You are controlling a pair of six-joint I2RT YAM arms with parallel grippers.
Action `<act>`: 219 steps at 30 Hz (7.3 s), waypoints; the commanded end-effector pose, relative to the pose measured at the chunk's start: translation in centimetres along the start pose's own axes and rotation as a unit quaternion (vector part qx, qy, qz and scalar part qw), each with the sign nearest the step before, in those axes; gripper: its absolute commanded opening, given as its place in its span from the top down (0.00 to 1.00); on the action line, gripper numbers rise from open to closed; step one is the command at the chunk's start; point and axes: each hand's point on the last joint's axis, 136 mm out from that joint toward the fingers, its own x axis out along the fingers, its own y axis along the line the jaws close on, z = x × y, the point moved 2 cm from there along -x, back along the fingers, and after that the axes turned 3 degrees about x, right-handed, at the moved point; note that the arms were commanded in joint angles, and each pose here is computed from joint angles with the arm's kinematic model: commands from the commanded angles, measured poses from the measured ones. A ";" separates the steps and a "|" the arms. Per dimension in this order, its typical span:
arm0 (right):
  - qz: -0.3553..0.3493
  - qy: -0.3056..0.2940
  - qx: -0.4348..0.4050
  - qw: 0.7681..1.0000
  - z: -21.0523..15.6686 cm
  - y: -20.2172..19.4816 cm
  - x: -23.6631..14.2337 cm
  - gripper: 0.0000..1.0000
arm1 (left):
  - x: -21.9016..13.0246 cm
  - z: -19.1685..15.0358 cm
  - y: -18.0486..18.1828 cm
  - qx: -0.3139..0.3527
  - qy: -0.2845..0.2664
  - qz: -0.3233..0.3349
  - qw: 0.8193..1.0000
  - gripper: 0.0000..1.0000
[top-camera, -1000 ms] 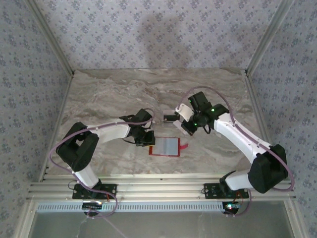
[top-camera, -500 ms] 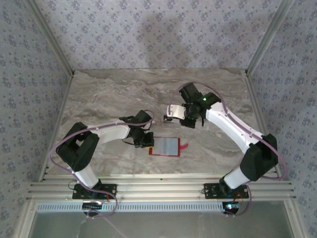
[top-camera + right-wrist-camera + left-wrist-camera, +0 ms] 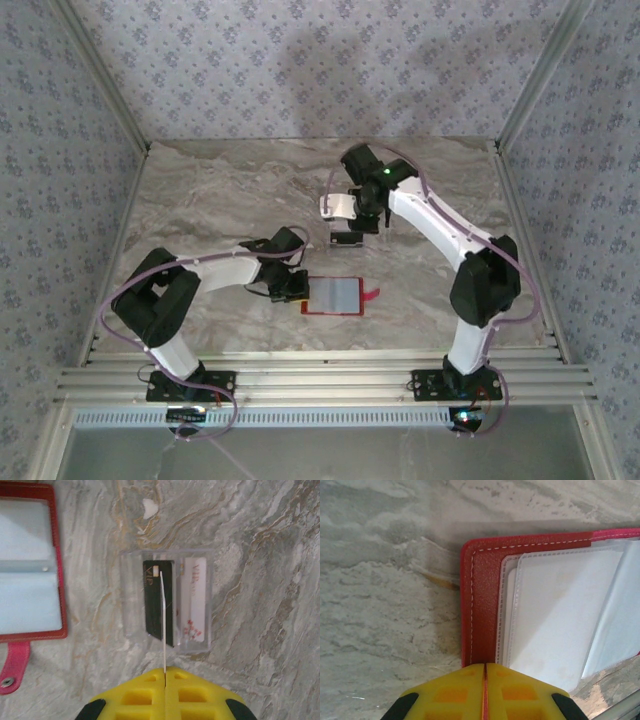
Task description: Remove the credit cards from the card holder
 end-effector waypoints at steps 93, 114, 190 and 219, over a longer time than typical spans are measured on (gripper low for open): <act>0.082 -0.178 0.656 0.729 0.3 6.5 0.8 0.93 | -0.7 1.8 0.0 -0.003 -0.018 -0.028 0.999 0.96; 0.235 -0.104 0.706 0.660 5.0 14.6 7.9 0.94 | 0.7 0.4 1.7 -0.012 0.004 -0.022 1.000 0.97; 0.025 0.024 0.678 0.735 -2.5 15.0 5.3 0.65 | -0.5 1.5 -0.3 0.007 0.006 -0.031 0.999 0.97; 0.180 -0.037 0.695 0.695 1.2 15.8 10.2 0.81 | 0.0 0.5 -0.8 0.013 0.018 -0.023 0.999 0.97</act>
